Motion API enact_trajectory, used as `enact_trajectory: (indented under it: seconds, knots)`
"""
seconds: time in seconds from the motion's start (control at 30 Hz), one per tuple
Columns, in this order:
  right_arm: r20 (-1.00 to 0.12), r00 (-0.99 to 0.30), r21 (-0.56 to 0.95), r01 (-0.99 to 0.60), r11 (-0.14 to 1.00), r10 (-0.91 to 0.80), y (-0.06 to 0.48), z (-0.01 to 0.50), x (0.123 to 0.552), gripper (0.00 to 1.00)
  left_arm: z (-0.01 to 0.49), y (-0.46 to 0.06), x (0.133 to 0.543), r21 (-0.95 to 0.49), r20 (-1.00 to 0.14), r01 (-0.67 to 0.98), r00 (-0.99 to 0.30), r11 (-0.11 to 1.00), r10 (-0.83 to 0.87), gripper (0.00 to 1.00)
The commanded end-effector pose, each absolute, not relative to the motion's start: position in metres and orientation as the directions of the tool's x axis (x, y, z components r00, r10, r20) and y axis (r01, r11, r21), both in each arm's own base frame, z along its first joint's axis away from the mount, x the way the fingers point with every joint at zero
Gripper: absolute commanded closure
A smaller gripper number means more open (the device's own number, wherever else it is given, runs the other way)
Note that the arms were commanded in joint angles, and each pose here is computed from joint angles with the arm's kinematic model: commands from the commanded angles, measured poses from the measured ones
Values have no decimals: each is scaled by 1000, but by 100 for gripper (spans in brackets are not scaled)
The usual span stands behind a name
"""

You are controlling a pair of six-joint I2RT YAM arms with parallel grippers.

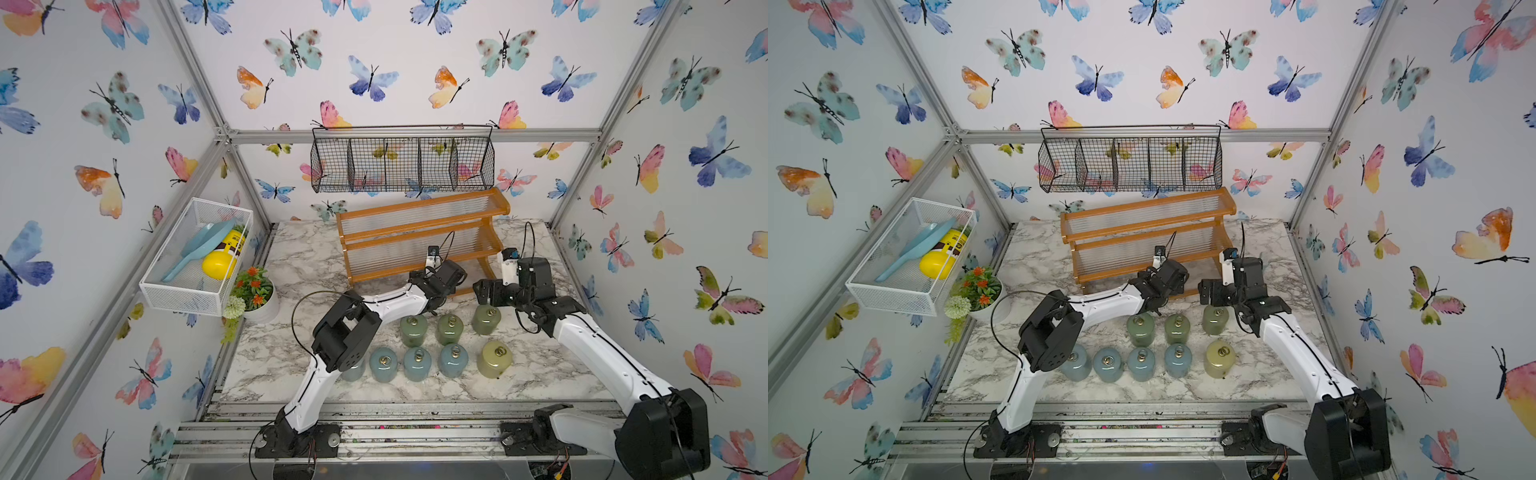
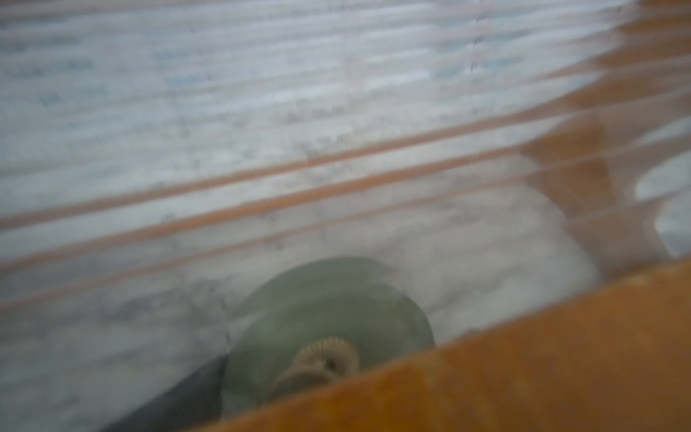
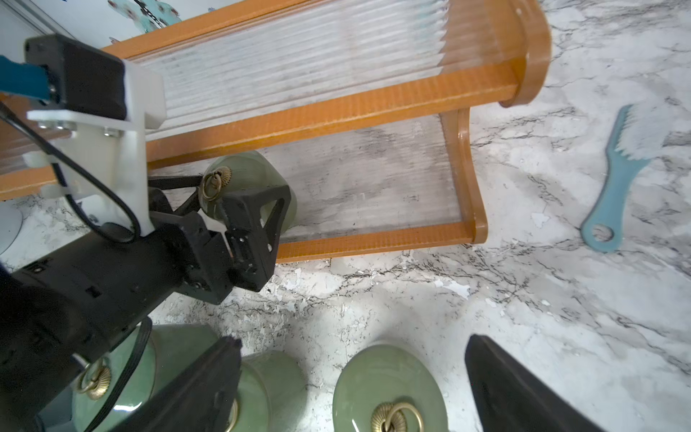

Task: Remove the tea canisters from the shelf
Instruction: Pick up the tea canister from the shelf.

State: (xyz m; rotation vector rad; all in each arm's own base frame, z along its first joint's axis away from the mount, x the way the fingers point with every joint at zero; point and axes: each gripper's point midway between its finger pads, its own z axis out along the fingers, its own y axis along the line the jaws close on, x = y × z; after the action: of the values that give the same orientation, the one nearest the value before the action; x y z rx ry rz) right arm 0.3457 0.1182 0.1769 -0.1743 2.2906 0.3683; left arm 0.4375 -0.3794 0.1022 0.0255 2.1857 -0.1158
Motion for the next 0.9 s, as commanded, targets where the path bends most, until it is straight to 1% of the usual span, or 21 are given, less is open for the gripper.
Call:
enact_trajectory:
  seconds: [0.0,0.1,0.4,0.53,0.7,0.87]
  knots:
    - [-727,-686,203,-234,951,-14,115,174,340,0,96,-371,444,-23,-819,37,-574,999,3,1]
    - [-727,-687,202,-234,951,-14,115,174,340,0,96,-369,446,-28,-819,36,-574,999,-2,1]
    - [-724,-689,201,-238,950,-19,115,171,339,0,92,-370,450,-25,-822,59,-569,998,13,14]
    - [-723,-691,198,-239,951,-23,115,170,339,0,95,-371,451,-23,-829,69,-559,997,20,17]
    - [-724,-690,195,-238,952,-24,114,170,339,0,109,-366,449,-21,-844,68,-535,997,18,22]
    - [-720,-693,198,-239,950,-24,115,168,338,0,127,-358,442,-26,-868,101,-496,995,27,24]
